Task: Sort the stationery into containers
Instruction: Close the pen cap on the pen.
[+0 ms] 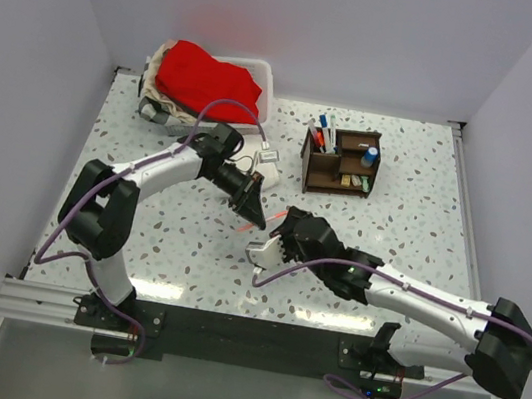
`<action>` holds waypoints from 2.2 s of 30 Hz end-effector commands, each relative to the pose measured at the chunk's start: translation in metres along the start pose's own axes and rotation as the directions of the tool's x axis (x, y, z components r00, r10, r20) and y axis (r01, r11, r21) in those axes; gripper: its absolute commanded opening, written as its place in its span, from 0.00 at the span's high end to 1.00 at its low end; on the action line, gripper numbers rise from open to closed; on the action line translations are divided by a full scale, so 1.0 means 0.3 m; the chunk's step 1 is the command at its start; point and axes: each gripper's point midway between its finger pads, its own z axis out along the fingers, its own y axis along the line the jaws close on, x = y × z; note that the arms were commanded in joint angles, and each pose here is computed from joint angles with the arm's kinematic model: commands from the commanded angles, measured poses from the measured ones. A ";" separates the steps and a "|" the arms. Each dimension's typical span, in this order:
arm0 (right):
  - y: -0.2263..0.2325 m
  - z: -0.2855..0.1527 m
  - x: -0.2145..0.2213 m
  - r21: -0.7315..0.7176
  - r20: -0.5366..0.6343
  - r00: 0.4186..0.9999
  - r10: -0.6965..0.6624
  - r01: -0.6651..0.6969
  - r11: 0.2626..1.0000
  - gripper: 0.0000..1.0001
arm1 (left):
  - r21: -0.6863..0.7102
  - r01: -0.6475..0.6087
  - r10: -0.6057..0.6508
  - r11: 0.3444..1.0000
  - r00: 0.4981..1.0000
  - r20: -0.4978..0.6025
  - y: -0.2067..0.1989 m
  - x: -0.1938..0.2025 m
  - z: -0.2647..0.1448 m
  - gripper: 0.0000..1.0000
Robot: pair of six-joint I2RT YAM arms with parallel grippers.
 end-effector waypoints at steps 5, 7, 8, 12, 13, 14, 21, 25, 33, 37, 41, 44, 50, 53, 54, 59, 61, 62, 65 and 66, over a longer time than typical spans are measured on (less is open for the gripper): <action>-0.161 -0.002 -0.072 0.216 0.063 0.997 -0.033 0.019 0.976 1.00 | 0.059 -0.120 0.119 0.991 0.993 0.021 -0.081 -0.063 0.004 1.00; -0.159 -0.002 -0.113 0.224 0.083 0.996 -0.040 0.020 0.974 1.00 | 0.058 -0.138 0.137 0.989 0.990 0.031 -0.092 -0.084 0.010 1.00; -0.159 0.001 -0.131 0.214 0.095 0.995 -0.026 0.005 0.977 1.00 | 0.063 -0.143 0.141 0.988 0.989 0.033 -0.098 -0.092 0.011 1.00; -0.142 -0.015 -0.223 0.227 0.149 0.986 -0.068 0.032 0.973 1.00 | 0.070 -0.153 0.151 0.986 0.988 0.034 -0.103 -0.107 0.014 1.00; -0.152 -0.018 -0.226 0.248 0.144 0.988 -0.062 0.024 0.968 1.00 | 0.075 -0.156 0.153 0.985 0.988 0.036 -0.108 -0.110 0.013 1.00; -0.144 -0.011 -0.231 0.245 0.139 0.988 -0.070 0.034 0.969 1.00 | 0.093 -0.156 0.153 0.983 0.987 0.039 -0.120 -0.114 0.012 1.00; -0.154 0.006 -0.258 0.269 0.142 0.981 -0.133 0.091 0.959 1.00 | 0.121 -0.192 0.185 0.974 0.981 0.066 -0.162 -0.167 0.003 1.00; -0.153 0.013 -0.274 0.260 0.164 0.978 -0.132 0.086 0.962 1.00 | 0.125 -0.204 0.197 0.971 0.978 0.069 -0.162 -0.183 0.008 1.00; -0.130 0.021 -0.286 0.201 0.192 0.979 -0.067 0.028 0.979 1.00 | 0.108 -0.213 0.206 0.971 0.976 0.069 -0.150 -0.190 0.014 1.00; -0.137 0.023 -0.303 0.205 0.214 0.974 -0.075 0.030 0.978 1.00 | 0.093 -0.217 0.212 0.972 0.975 0.065 -0.139 -0.202 0.016 1.00; -0.145 0.007 -0.329 0.211 0.261 0.961 -0.092 0.037 0.977 1.00 | 0.092 -0.212 0.206 0.973 0.976 0.063 -0.130 -0.195 0.020 1.00; -0.154 0.001 -0.373 0.211 0.315 0.942 -0.119 0.052 0.976 1.00 | 0.089 -0.220 0.215 0.971 0.974 0.067 -0.129 -0.203 0.024 1.00; -0.135 -0.028 -0.431 0.194 0.406 0.903 -0.140 0.064 0.979 1.00 | 0.131 -0.210 0.206 0.969 0.978 0.040 -0.132 -0.195 0.070 1.00; -0.146 -0.034 -0.420 0.209 0.386 0.912 -0.137 0.058 0.976 1.00 | 0.121 -0.218 0.215 0.968 0.976 0.034 -0.141 -0.190 0.075 1.00; -0.160 -0.033 -0.396 0.227 0.349 0.929 -0.127 0.048 0.973 1.00 | 0.119 -0.222 0.219 0.968 0.975 0.031 -0.146 -0.184 0.073 1.00; -0.200 -0.038 -0.271 0.273 0.163 0.982 -0.099 0.052 0.960 0.92 | 0.066 -0.265 0.264 0.962 0.964 0.019 -0.181 -0.147 0.027 1.00; -0.218 -0.058 -0.201 0.257 0.086 0.993 -0.085 0.060 0.964 0.35 | 0.017 -0.277 0.277 0.961 0.961 -0.011 -0.162 -0.110 0.000 1.00; -0.249 -0.090 -0.156 0.272 0.048 0.998 -0.050 0.035 0.962 0.06 | -0.002 -0.284 0.284 0.959 0.959 -0.019 -0.158 -0.098 -0.015 1.00; -0.315 -0.181 -0.019 0.268 -0.041 0.994 0.102 -0.088 0.959 0.01 | -0.077 -0.282 0.281 0.956 0.959 -0.032 -0.120 -0.071 -0.069 1.00; -0.320 -0.202 0.019 0.262 -0.060 0.988 0.145 -0.124 0.957 0.01 | -0.094 -0.283 0.281 0.954 0.959 -0.031 -0.115 -0.070 -0.083 1.00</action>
